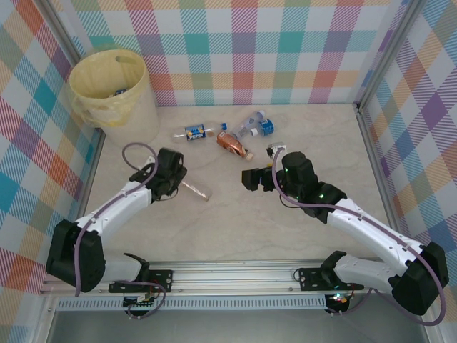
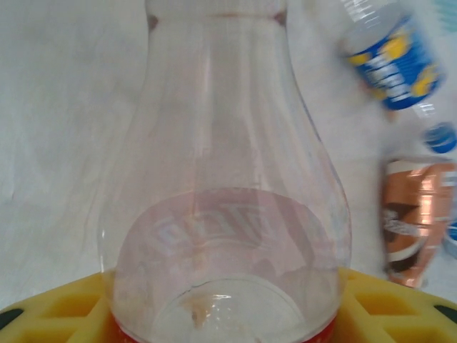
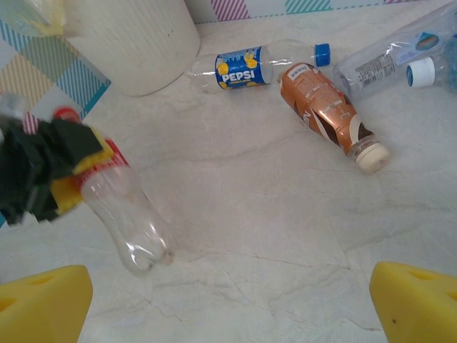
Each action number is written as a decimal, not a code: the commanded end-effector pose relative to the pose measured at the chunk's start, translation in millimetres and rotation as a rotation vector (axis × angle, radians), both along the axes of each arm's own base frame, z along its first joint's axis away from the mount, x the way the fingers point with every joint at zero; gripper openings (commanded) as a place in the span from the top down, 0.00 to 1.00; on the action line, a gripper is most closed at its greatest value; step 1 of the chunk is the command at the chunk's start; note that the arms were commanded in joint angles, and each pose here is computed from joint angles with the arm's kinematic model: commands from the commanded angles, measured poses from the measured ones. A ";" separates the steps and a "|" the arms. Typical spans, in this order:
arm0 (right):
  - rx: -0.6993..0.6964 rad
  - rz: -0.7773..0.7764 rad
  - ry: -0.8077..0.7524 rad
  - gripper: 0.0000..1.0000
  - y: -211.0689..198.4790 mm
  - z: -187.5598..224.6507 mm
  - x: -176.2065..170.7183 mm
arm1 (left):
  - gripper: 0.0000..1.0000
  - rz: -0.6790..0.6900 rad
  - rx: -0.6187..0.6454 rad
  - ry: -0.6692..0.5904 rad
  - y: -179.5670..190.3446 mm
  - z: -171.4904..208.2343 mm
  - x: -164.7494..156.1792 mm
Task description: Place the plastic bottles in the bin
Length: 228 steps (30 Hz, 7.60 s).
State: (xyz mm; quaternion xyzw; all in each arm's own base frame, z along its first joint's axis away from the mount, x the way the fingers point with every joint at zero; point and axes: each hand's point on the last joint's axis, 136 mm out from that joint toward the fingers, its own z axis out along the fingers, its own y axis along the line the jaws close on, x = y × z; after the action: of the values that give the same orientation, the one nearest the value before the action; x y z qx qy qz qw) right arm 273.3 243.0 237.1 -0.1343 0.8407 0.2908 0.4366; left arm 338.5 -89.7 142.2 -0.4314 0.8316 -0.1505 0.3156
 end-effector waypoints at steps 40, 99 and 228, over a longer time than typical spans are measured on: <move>0.020 -0.031 -0.057 0.00 5.6 27.7 17.1 | 0.48 0.382 0.817 -0.521 228.4 331.5 179.8; -0.065 -0.215 0.035 0.00 -21.2 -20.4 31.1 | 0.00 -0.080 0.432 -0.433 84.7 296.5 159.5; 0.097 0.642 0.208 0.72 106.8 -45.5 -7.7 | 0.17 -0.826 -0.381 -0.245 -160.6 74.0 31.2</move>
State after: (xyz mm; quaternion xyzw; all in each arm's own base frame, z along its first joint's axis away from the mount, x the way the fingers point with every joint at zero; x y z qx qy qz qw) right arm 277.6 341.6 174.4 -0.3114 0.8125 0.4331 0.2349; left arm 374.5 -237.2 217.7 -0.1112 0.8468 -0.4507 0.2596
